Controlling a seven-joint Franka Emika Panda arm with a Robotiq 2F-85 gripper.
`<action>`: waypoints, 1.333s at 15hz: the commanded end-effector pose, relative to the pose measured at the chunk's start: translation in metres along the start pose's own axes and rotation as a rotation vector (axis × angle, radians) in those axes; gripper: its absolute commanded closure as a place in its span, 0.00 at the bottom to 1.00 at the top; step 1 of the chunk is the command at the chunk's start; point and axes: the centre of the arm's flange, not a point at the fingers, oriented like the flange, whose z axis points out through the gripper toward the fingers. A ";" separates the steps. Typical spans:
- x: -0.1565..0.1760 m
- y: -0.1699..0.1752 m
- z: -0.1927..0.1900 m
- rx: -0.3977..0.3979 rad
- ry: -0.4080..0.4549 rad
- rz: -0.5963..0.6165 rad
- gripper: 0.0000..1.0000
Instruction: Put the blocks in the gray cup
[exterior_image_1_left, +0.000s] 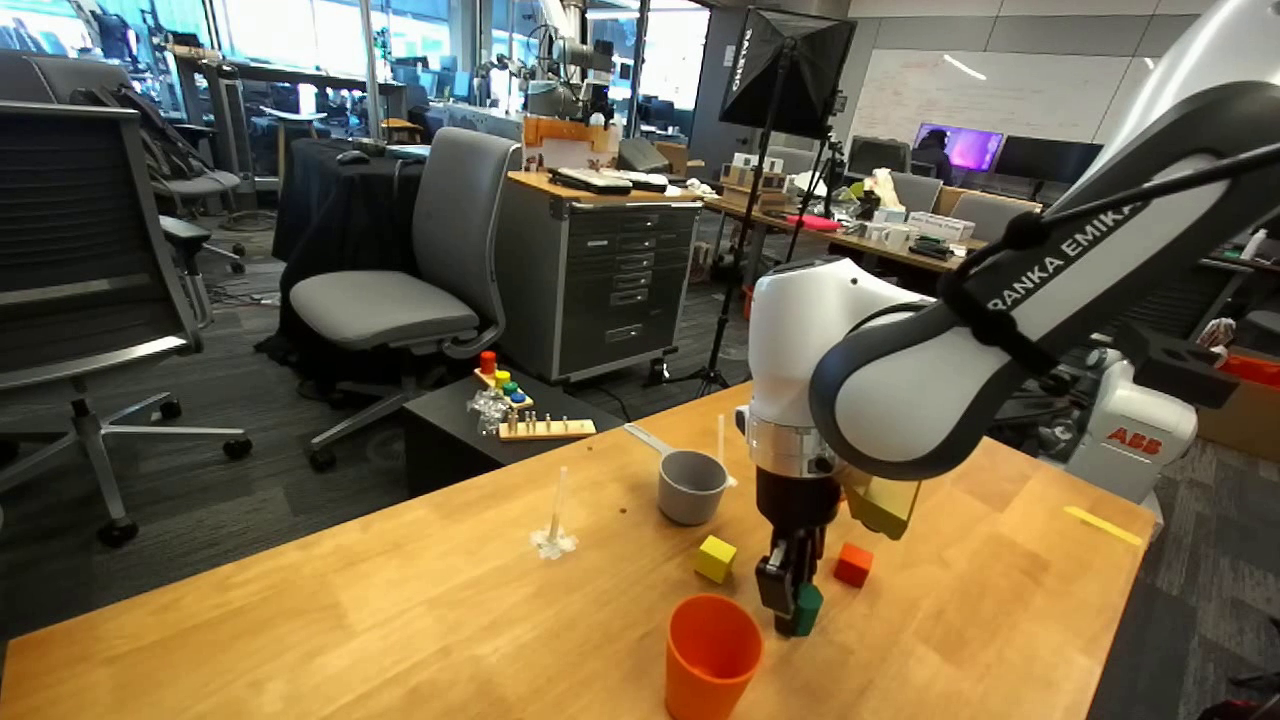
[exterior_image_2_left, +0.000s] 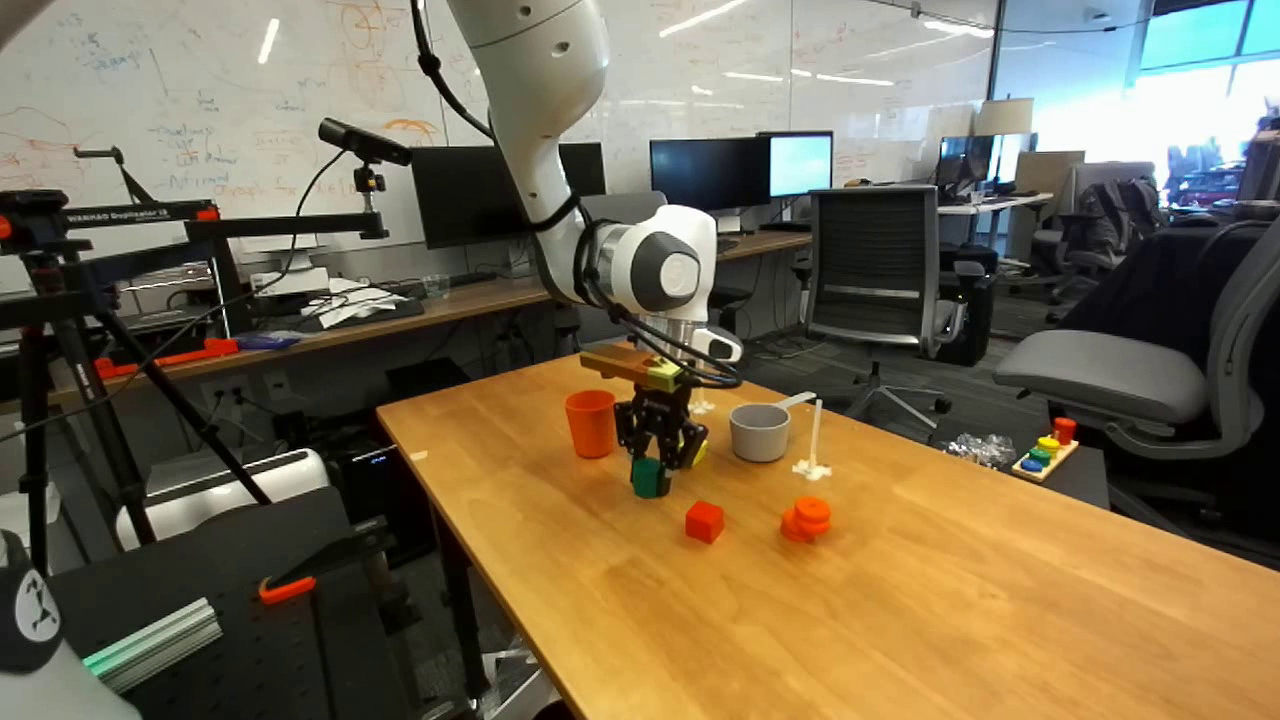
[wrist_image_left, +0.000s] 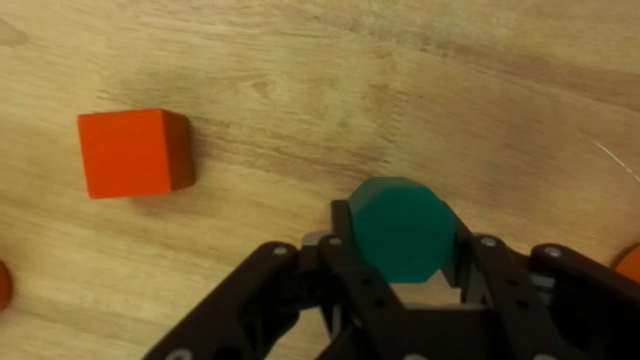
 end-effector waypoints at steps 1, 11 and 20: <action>0.001 -0.003 -0.026 -0.019 0.004 0.015 0.83; 0.046 0.012 -0.139 -0.177 0.132 0.081 0.83; 0.127 0.040 -0.161 -0.256 0.143 0.157 0.83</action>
